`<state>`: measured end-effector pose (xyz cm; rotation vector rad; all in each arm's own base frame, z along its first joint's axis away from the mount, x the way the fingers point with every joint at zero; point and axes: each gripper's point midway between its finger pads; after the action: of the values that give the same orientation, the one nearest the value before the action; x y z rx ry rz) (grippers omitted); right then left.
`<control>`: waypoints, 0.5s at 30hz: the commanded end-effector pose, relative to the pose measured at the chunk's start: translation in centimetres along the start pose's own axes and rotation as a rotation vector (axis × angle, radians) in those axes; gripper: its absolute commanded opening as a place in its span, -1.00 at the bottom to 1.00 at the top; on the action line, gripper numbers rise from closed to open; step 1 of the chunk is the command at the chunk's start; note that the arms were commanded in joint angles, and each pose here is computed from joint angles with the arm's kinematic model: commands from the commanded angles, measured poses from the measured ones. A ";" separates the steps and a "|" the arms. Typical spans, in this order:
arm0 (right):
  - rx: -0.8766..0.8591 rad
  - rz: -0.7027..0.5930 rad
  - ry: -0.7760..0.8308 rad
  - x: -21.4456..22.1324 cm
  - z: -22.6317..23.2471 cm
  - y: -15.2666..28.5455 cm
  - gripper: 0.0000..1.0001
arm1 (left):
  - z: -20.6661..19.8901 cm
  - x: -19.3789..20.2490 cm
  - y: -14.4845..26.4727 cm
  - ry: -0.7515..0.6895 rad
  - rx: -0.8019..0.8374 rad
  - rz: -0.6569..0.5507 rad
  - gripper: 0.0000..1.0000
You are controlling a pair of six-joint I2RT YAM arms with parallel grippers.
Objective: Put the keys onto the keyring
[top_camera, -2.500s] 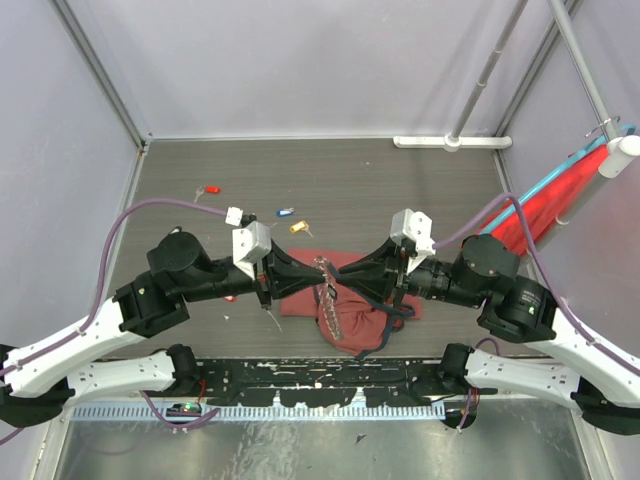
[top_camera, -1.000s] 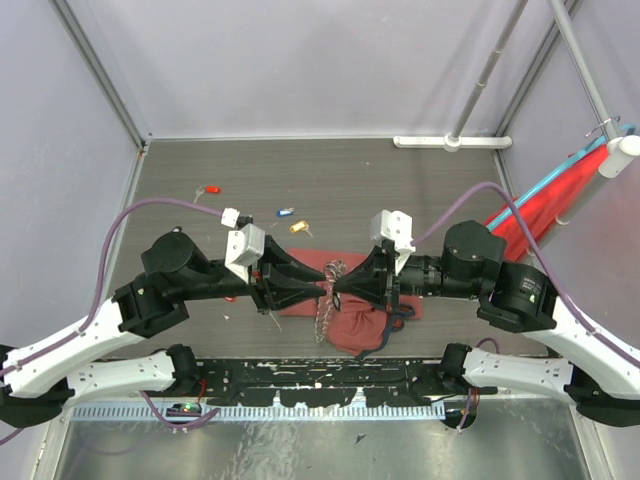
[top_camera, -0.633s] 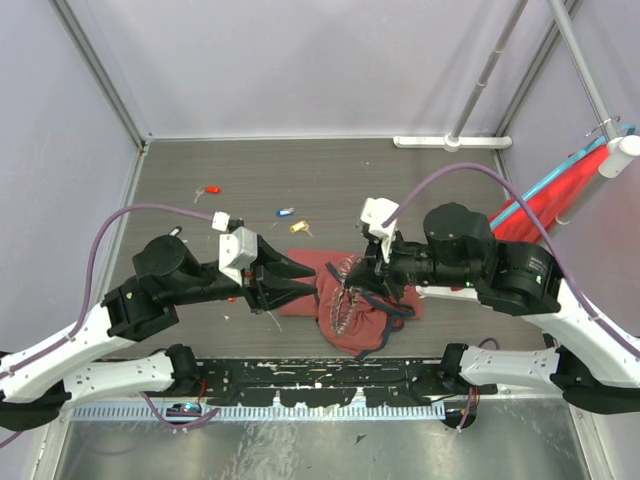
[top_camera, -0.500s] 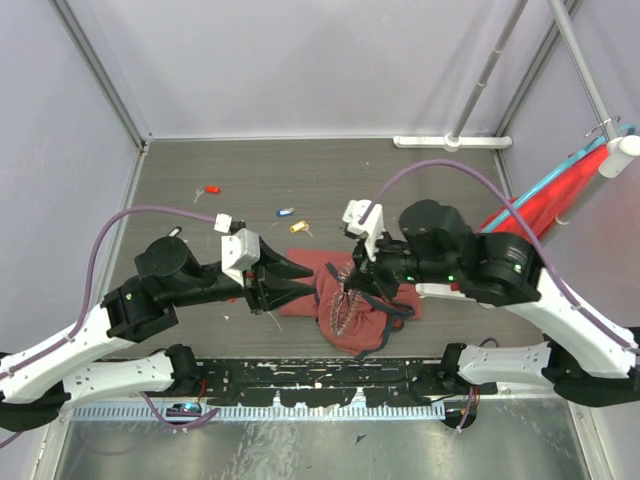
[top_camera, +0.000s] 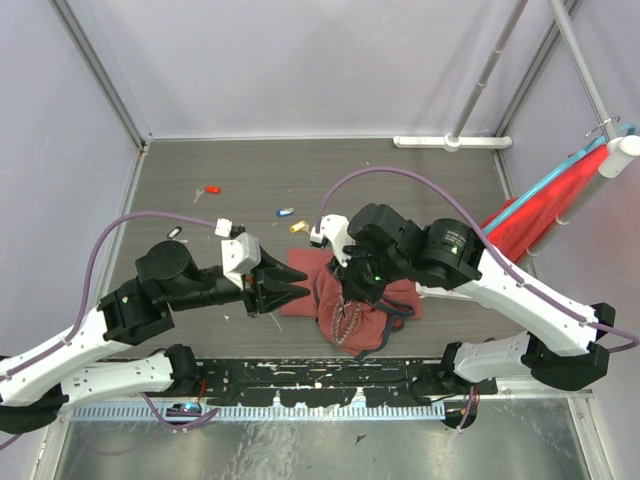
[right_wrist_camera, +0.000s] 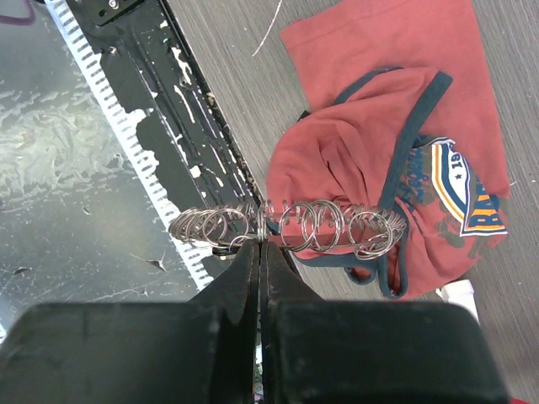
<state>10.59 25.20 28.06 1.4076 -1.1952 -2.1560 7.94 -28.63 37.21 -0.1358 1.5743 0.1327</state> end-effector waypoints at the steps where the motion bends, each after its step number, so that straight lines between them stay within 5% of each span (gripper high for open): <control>1: 0.019 -0.077 0.010 -1.3 0.0 1.9 -0.99 | 0.1 0.6 -0.2 -0.009 0.000 0.027 -0.30; 7: 0.043 -0.213 0.007 -3.4 -0.4 2.6 -0.99 | 0.1 0.7 -0.7 -0.008 0.007 0.033 -0.31; 10: 0.218 -0.119 -0.037 -2.0 -3.4 2.1 -0.99 | 0.2 0.5 -0.7 -0.009 0.005 0.030 -0.31; 12: 0.110 -0.110 -0.011 -2.3 -1.6 1.5 -0.99 | 0.3 0.6 -0.8 -0.009 0.001 0.031 -0.31; 15: -0.085 -0.272 0.010 -4.7 1.9 2.6 -0.99 | 0.3 0.7 -0.8 -0.010 -0.001 0.035 -0.31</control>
<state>12.05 24.62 28.93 1.4844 -1.2802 -2.1776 8.38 -29.51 35.94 -0.1008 1.5833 0.1675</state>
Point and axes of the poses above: each gripper's point midway between its finger pads, its own y axis back along the fingers, its own z axis along the line the jaws close on, x = y × z, and after that the axes turned 4 degrees about -y, right-handed
